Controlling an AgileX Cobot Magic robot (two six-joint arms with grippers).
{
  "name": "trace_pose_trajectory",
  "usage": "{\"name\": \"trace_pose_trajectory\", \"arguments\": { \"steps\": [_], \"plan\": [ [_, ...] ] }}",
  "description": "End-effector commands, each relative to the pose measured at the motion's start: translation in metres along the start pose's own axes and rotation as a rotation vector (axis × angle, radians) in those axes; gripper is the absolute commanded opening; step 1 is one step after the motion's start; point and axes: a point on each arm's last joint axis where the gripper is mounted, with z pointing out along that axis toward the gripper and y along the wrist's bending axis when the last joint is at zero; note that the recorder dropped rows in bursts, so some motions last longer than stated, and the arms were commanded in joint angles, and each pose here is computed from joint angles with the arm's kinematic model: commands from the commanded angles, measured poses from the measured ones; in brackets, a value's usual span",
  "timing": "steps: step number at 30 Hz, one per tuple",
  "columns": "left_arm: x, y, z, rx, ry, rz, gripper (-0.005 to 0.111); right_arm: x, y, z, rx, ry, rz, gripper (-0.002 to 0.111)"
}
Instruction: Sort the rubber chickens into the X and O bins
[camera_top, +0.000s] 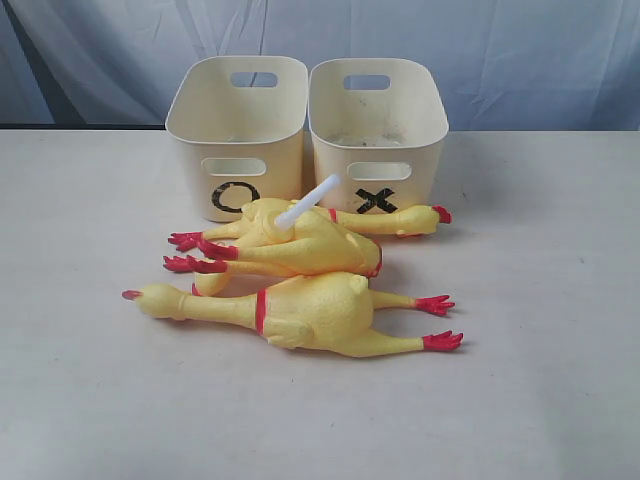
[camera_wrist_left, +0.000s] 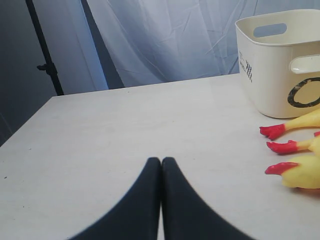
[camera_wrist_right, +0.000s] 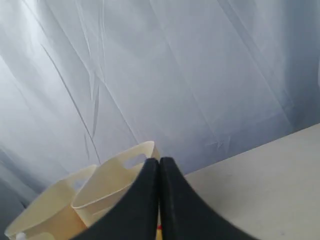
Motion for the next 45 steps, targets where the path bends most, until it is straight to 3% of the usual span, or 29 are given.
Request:
{"name": "trace_pose_trajectory", "arguments": {
  "steps": [1,4,10,16,23,31,45],
  "plan": [
    [-0.004,0.0,-0.001,0.002,-0.028,-0.008,0.0,-0.008,-0.001,-0.001,0.003,-0.095,0.15,0.0],
    [-0.004,0.0,-0.001,0.002,-0.028,-0.008,0.0,-0.013,-0.003,-0.001,0.014,-0.151,0.26,0.0],
    [-0.004,0.0,-0.001,0.002,-0.028,-0.008,0.0,-0.006,0.0,0.0,0.004,-0.046,0.265,0.0],
    [-0.004,0.0,-0.001,0.002,-0.028,-0.008,0.0,-0.024,0.017,-0.003,-0.059,0.025,0.254,0.0],
    [-0.004,0.0,-0.001,0.002,-0.028,-0.008,0.0,-0.049,0.036,-0.009,-0.117,0.053,0.135,0.0],
    [-0.004,0.0,-0.001,0.002,-0.028,-0.008,0.0,-0.064,0.058,0.005,-0.186,0.282,-0.11,0.0],
    [-0.004,0.0,-0.001,0.002,-0.028,-0.008,0.0,-0.052,0.097,0.083,-0.42,0.713,-0.292,0.0]
  ]
}}
